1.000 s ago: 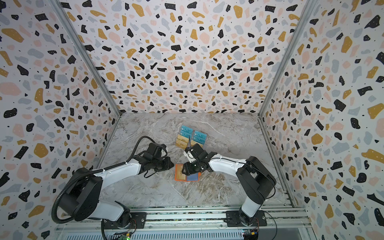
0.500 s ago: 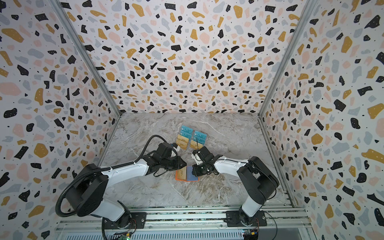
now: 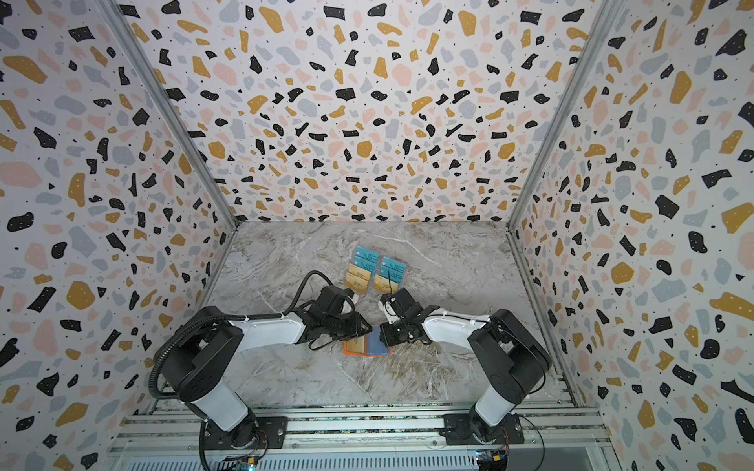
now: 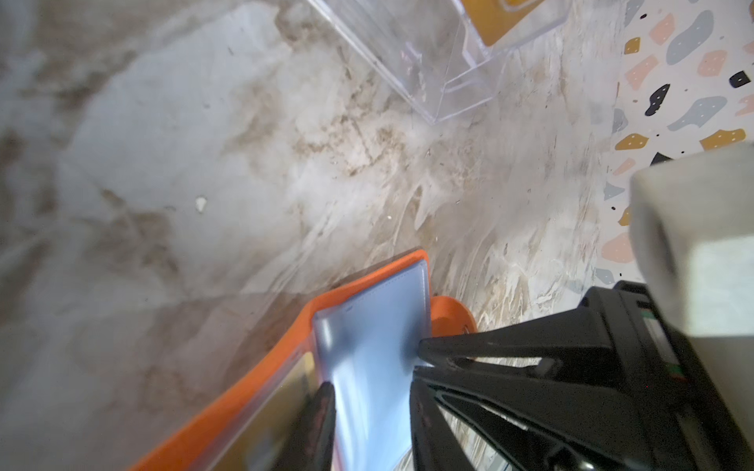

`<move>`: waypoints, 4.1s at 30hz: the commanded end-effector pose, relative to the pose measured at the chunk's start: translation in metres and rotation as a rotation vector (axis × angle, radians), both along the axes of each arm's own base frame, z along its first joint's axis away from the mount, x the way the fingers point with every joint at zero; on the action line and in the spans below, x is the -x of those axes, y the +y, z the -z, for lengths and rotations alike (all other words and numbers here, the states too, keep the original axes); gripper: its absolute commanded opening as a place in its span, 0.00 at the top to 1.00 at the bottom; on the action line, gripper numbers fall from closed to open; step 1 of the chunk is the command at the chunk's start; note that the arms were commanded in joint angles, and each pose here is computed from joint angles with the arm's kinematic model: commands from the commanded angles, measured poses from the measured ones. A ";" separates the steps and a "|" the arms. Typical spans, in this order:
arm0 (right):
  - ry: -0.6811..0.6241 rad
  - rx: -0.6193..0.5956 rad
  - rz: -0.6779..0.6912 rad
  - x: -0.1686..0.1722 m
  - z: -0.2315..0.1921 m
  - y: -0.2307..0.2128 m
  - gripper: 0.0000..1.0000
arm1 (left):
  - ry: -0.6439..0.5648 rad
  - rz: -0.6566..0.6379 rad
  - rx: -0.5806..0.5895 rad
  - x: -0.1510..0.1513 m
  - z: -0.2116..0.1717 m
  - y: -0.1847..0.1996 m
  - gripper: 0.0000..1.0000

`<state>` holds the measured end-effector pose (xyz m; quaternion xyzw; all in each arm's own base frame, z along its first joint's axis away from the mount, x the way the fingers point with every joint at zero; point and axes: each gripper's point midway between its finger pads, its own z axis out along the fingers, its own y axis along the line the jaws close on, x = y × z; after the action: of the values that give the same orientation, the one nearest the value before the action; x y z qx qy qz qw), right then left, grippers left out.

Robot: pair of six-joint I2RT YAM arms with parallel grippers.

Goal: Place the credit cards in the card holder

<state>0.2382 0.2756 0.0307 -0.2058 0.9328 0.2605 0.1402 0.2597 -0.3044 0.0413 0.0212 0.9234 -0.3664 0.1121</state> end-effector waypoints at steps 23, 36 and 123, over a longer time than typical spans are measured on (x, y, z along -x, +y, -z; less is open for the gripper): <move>0.014 0.038 0.025 0.006 0.008 -0.012 0.84 | -0.025 0.091 0.091 0.010 -0.018 -0.015 0.69; 0.022 0.038 0.022 0.006 0.010 -0.010 0.84 | 0.005 0.108 0.086 0.011 -0.007 -0.018 0.68; -0.019 -0.043 0.027 0.002 -0.013 0.002 0.84 | 0.087 -0.033 0.344 0.002 0.001 -0.019 0.68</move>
<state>0.2365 0.2770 0.0322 -0.1914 0.9315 0.2732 0.1453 0.2590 -0.3207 0.0366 -0.0435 0.8568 -0.5080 0.0767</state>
